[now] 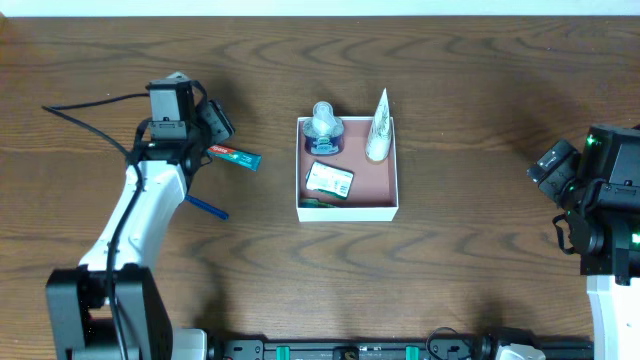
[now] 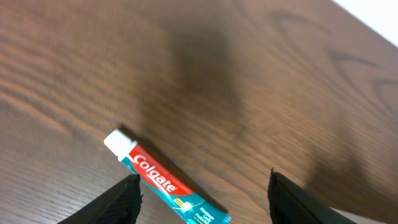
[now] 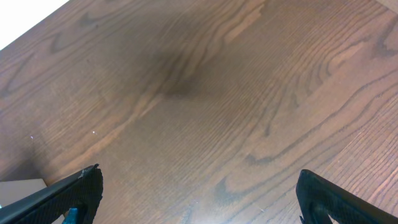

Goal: Pack container
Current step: 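Move the left gripper back to the Colgate toothpaste tube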

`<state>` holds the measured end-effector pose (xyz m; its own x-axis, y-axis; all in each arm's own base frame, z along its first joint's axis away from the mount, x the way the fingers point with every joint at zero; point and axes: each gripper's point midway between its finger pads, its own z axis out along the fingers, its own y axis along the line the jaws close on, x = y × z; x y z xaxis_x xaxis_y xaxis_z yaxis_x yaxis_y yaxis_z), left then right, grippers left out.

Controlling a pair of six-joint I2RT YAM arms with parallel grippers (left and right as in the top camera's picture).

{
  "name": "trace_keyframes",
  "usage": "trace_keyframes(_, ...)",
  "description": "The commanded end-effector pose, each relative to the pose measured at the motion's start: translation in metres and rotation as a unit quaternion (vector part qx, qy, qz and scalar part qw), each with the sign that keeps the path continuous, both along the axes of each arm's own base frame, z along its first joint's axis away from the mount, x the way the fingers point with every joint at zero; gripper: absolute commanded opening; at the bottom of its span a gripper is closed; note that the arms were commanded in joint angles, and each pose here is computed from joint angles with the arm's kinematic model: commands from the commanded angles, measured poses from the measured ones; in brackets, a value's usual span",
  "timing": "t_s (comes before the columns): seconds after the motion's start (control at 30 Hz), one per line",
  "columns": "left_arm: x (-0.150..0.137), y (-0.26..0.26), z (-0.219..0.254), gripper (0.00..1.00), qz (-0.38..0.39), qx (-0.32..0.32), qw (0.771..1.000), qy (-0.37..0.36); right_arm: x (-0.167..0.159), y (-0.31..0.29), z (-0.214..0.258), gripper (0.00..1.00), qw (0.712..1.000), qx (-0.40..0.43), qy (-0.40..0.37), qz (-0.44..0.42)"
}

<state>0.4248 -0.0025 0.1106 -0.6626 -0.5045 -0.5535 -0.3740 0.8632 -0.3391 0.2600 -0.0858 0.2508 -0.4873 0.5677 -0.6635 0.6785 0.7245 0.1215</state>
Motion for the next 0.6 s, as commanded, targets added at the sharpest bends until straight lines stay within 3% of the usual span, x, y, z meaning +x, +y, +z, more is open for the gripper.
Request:
trace_keyframes(0.0,0.003,0.007,-0.019,0.66,0.064,-0.028,0.997,0.022,-0.001,-0.004,0.003,0.99,1.0,-0.002,-0.004,-0.012)
trace_keyframes(0.2,-0.001,0.005,-0.055,0.77,0.118,-0.063,0.989,0.066,-0.001,-0.004,0.003,0.99,1.0,-0.002,-0.004,-0.012)
trace_keyframes(0.57,-0.004,0.001,-0.089,0.79,0.15,-0.059,0.982,0.099,-0.001,-0.004,0.003,0.99,1.0,-0.002,-0.004,-0.012)
